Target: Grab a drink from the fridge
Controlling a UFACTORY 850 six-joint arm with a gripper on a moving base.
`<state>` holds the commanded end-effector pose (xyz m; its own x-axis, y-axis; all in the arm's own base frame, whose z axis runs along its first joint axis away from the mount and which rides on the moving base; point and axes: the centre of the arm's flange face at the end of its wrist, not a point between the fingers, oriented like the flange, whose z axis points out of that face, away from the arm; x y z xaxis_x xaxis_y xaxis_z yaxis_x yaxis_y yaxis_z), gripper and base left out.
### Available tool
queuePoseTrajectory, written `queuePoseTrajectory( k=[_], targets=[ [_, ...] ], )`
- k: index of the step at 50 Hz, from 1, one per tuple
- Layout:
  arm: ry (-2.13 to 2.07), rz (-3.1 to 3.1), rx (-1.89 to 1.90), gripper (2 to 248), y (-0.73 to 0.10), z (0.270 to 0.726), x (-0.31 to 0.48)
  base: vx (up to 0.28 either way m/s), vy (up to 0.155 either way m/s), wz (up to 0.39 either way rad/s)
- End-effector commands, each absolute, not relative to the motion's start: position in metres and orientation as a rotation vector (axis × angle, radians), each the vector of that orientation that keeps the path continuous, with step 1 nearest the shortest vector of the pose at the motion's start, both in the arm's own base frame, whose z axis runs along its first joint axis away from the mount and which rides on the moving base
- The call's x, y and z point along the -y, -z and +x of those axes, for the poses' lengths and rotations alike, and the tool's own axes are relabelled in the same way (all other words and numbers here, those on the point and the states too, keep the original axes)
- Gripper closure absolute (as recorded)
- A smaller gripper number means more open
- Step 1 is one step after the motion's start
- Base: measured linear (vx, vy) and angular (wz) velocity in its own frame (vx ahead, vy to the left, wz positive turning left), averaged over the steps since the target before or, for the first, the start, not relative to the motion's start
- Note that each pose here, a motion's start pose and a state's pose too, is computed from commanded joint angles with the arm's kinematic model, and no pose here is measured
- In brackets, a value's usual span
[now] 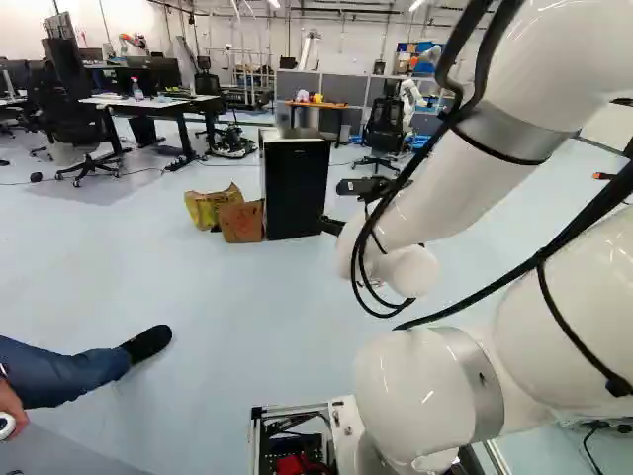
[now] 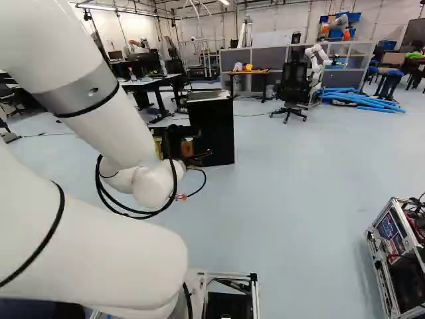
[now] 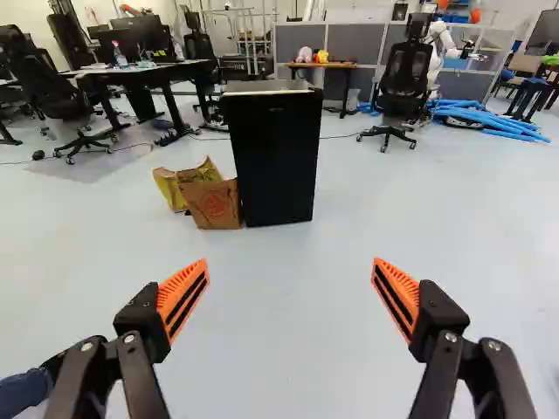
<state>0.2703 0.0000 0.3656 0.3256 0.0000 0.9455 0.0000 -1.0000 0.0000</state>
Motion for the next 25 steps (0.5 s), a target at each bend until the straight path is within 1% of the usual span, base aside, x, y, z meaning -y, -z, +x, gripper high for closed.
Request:
queuePoseTrajectory(
  k=[25],
  targets=[
    [-1.824,2.558,0.000,3,-0.3656,0.2703,0.0000,0.044,0.001,-0.005]
  ],
)
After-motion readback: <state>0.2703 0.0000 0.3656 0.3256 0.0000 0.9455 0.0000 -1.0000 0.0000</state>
